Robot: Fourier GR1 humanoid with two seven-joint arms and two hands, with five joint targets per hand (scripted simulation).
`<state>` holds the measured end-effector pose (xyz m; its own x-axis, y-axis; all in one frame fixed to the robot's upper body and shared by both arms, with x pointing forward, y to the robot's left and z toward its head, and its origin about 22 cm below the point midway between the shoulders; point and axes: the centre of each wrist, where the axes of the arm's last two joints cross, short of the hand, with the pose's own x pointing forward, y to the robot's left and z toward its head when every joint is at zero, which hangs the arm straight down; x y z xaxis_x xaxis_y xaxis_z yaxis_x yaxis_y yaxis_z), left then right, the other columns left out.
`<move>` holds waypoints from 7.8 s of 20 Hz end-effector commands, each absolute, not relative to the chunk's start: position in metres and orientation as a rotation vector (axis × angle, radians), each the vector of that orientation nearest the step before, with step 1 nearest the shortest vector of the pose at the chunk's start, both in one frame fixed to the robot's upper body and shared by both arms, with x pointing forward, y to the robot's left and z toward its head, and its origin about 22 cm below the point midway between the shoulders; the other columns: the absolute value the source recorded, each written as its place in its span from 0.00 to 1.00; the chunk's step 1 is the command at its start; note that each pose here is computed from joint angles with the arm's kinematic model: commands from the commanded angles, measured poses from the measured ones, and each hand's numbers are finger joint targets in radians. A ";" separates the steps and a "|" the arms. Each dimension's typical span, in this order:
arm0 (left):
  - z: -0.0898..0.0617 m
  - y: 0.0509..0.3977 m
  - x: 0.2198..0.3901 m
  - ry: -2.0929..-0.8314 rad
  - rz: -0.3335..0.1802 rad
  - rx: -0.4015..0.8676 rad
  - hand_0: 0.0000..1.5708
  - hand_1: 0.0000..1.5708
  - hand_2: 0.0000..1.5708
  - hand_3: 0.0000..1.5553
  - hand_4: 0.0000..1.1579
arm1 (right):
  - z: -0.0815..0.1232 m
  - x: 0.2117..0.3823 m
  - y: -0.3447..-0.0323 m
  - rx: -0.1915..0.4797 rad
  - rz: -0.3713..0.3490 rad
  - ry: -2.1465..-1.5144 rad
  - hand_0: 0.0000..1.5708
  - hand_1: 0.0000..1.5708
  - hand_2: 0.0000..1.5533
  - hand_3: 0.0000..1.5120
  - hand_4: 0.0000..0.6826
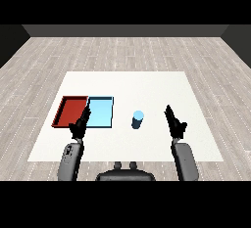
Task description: Pick the blue can and put it in the blue box
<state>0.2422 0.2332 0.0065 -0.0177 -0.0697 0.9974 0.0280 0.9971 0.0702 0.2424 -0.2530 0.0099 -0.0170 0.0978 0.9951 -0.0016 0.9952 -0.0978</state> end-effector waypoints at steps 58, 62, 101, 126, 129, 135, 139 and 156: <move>0.013 0.237 0.249 -2.019 0.131 -0.097 0.00 0.00 0.00 0.00 0.00 | -0.060 0.289 -0.193 0.264 -0.125 -1.665 0.00 0.00 0.00 0.00 0.00; 0.009 0.265 0.236 -2.027 0.091 -0.088 0.00 0.00 0.00 0.00 0.00 | -0.072 0.286 -0.185 0.269 -0.097 -1.624 0.00 0.00 0.00 0.00 0.00; 0.028 0.255 0.240 -2.038 0.118 -0.086 0.00 0.00 0.00 0.00 0.00 | -0.071 0.312 -0.124 0.301 -0.053 -1.586 0.00 0.00 0.00 0.00 0.00; -0.005 0.225 0.238 -1.954 0.026 -0.152 0.00 0.00 0.00 0.00 0.00 | -0.022 0.330 -0.131 0.172 0.069 -1.722 0.94 0.94 0.94 0.94 0.95; -0.018 0.209 0.253 -1.936 -0.014 -0.163 0.00 0.00 0.00 0.00 0.00 | -0.007 0.347 -0.126 0.182 0.084 -1.782 0.95 0.95 0.93 0.93 0.95; -0.007 0.192 0.261 -1.881 -0.018 -0.249 0.00 0.00 0.00 0.00 0.00 | 0.028 0.347 -0.111 0.231 0.102 -1.882 0.91 0.91 0.93 0.94 0.97; -0.010 0.198 0.254 -1.879 0.001 -0.255 0.00 0.00 0.00 0.00 0.00 | 0.026 0.334 -0.123 0.219 0.107 -1.869 0.91 0.91 0.93 0.94 0.97; -0.003 0.123 0.306 -1.807 -0.095 -0.273 0.00 0.00 0.00 0.00 0.00 | 0.039 0.333 -0.121 0.278 0.166 -1.905 0.90 0.90 0.93 0.94 0.97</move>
